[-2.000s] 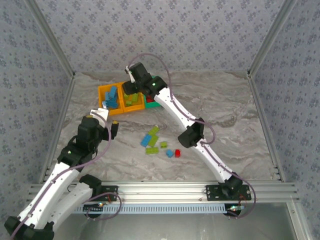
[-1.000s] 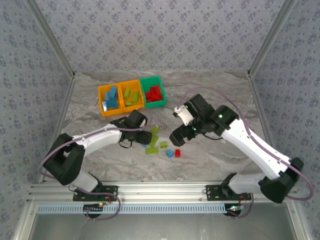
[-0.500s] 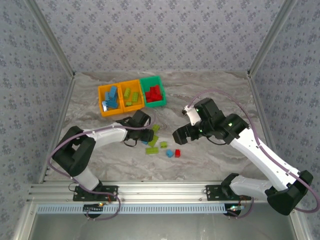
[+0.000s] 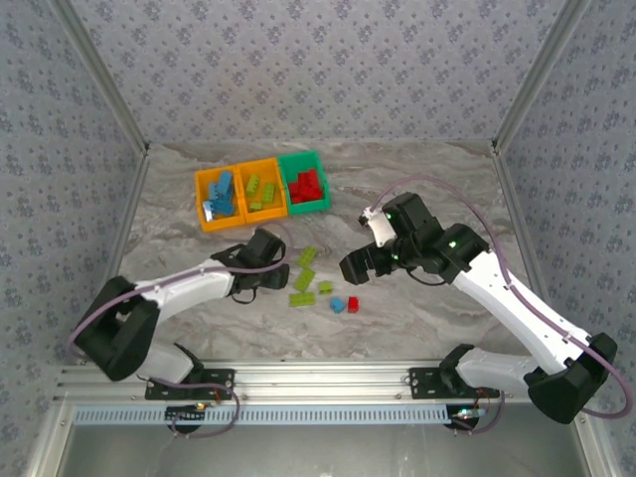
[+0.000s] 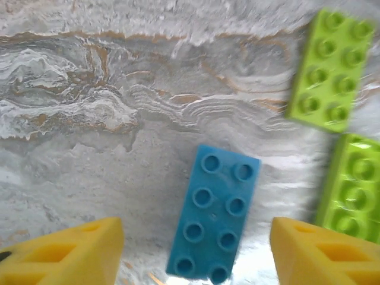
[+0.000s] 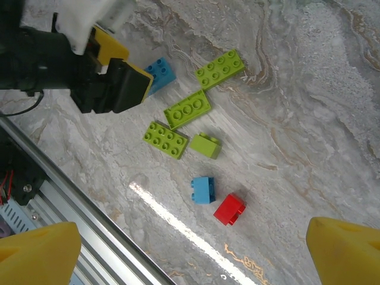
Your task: Sort the legos into containers by color
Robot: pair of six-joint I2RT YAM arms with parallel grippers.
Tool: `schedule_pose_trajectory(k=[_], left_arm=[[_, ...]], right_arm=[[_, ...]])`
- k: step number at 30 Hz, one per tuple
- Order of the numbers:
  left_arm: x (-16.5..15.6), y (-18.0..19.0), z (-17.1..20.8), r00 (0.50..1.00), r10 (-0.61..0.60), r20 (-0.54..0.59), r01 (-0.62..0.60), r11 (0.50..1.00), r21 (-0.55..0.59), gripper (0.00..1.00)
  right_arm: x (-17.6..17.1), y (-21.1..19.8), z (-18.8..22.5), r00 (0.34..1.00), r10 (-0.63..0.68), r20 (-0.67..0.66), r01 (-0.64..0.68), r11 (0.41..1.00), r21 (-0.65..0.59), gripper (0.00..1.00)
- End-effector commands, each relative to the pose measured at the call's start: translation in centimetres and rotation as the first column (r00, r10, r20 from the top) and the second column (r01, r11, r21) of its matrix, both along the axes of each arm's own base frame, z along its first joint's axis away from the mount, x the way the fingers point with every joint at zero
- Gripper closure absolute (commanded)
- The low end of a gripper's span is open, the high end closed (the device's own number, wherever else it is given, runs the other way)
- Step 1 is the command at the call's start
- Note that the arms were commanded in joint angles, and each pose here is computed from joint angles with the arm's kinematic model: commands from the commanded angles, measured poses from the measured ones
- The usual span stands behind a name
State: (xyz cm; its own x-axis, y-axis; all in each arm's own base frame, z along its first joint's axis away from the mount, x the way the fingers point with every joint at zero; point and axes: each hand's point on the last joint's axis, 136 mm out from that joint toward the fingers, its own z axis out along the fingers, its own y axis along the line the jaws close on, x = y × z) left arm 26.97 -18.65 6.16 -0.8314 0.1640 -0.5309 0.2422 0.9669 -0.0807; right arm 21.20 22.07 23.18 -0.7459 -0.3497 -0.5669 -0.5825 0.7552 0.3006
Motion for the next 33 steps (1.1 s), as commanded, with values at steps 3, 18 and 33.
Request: schedule_pose_trajectory(k=[3, 18, 33], left_arm=[[0.7, -1.6, 2.6, 0.997, -0.031, 0.076, 0.039, 0.994, -0.105, 0.21], [1.0, -1.6, -2.4, 0.999, -0.028, -0.041, 0.028, 1.000, -0.007, 0.56], [10.3, 5.9, 13.3, 0.925, 0.264, 0.274, -0.219, 0.958, -0.184, 0.70]], right_arm=[[0.2, 1.0, 0.1, 1.000, 0.005, -0.029, -0.004, 0.999, 0.042, 0.00], [-1.5, 1.7, -0.4, 0.992, 0.047, -0.114, -0.039, 0.997, 0.071, 0.00], [-1.0, 2.5, 1.4, 0.998, 0.034, -0.058, -0.028, 0.994, 0.106, 0.00]])
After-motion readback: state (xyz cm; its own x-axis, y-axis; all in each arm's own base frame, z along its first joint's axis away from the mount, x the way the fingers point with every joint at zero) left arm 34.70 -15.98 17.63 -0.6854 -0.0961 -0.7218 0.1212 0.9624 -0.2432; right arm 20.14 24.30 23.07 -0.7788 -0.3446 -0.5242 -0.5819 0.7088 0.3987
